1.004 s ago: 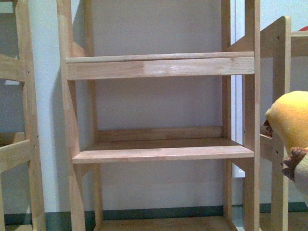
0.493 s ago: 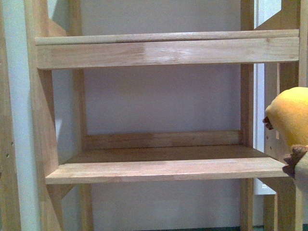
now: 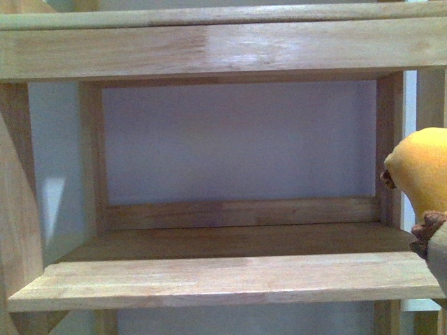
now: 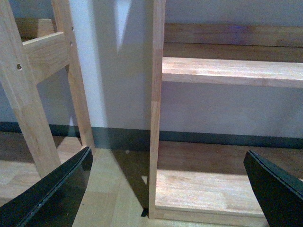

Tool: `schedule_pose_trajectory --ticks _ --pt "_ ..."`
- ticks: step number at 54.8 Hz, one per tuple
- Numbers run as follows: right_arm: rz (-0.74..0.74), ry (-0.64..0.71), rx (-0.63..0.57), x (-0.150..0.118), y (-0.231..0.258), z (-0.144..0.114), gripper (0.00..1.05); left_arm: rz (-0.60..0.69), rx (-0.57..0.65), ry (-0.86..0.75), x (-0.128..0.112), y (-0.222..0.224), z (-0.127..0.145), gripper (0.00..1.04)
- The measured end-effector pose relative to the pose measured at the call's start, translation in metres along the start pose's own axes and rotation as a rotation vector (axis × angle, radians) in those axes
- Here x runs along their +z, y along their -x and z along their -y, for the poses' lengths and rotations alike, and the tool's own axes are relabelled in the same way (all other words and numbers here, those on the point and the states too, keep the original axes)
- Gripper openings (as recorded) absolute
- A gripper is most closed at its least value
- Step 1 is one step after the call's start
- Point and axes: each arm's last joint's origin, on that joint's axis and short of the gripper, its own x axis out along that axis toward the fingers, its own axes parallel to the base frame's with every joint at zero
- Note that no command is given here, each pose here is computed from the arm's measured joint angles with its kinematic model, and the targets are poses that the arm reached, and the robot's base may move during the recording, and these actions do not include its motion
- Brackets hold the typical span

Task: Put away toys

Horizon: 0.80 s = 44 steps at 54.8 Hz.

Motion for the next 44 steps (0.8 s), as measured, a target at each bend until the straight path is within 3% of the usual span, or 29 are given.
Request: schedule_pose_trajectory --ticks 31,38,44 --pt "-0.002 -0.001 -0.004 0.000 0.000 0.000 0.18 0.000 0.000 0.000 0.000 0.000 0.000 0.99" --pt "-0.134 -0.041 -0.013 0.006 -0.003 0.001 0.18 0.000 0.000 0.000 0.000 0.000 0.000 0.99" --pt "-0.145 -0.049 -0.028 0.022 -0.008 0.000 0.18 0.000 0.000 0.000 0.000 0.000 0.000 0.99"
